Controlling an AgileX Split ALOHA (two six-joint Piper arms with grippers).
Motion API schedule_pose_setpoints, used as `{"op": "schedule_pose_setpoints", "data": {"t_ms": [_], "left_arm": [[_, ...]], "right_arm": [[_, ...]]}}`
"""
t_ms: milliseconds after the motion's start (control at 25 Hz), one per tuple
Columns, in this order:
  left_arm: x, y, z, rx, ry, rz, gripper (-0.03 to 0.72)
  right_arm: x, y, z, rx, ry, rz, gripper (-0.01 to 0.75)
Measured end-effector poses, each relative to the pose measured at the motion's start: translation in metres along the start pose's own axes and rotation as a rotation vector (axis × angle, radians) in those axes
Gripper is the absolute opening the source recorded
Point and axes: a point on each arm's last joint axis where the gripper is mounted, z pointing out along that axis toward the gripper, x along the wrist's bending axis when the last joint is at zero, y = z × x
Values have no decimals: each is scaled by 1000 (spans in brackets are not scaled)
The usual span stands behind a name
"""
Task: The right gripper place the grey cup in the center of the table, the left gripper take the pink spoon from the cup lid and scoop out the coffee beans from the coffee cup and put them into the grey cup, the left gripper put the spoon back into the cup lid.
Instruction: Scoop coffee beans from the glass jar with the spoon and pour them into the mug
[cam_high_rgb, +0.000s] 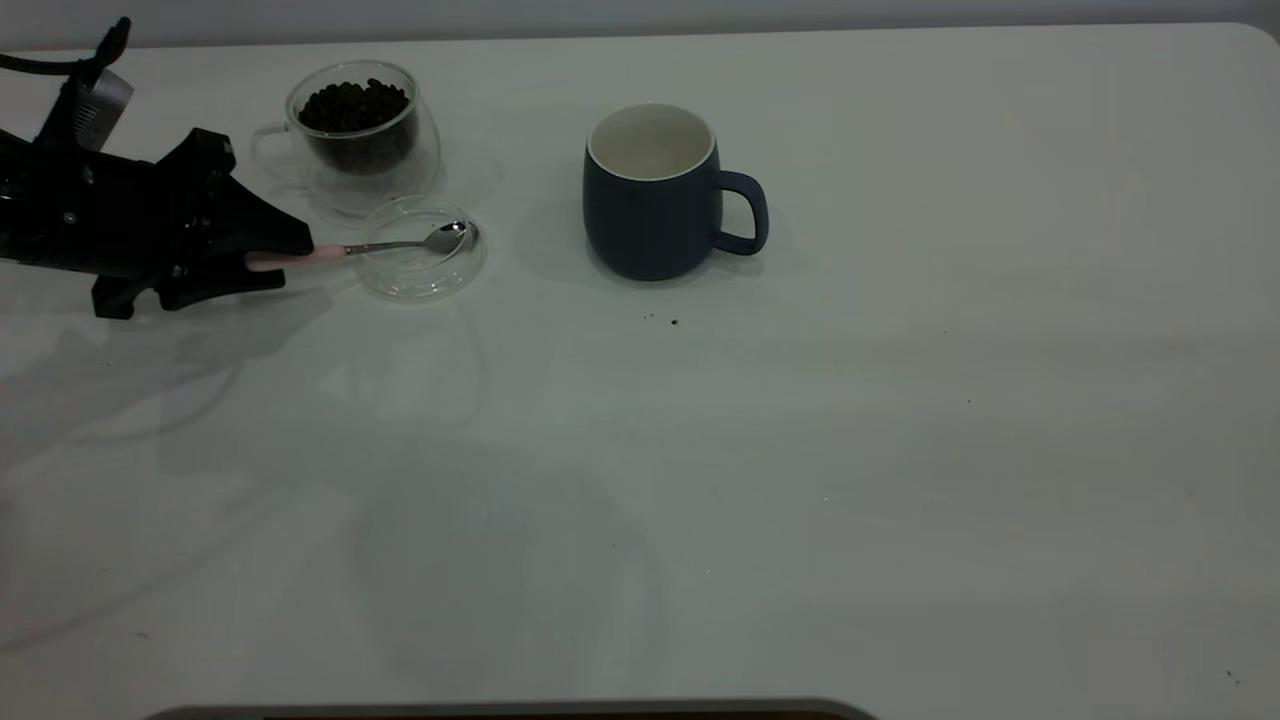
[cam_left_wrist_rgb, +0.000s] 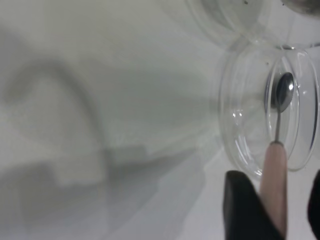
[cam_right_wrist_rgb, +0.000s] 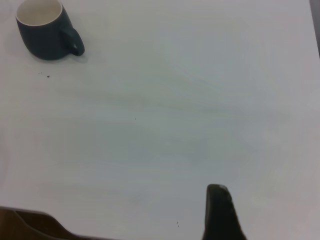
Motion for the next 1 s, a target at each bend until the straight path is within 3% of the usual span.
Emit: {"op": "schedule_pose_setpoints", "data": {"t_ms": [160,240,560,760,1000], "left_arm": [[0,0,0,0,-5,0,190],[-3,0,0,-1,-37,-1,148],[-10,6,-8,0,-32,-21,136],[-14,11,-28,58,-17,2,130],[-39,20,-62,126,-119,47,128]], "right_arm": [[0,0,0,0,0,0,502],[0,0,0,0,0,0,502],[0,0,0,0,0,0,502],[0,0,0,0,0,0,502],[0,0,0,0,0,0,502]]}}
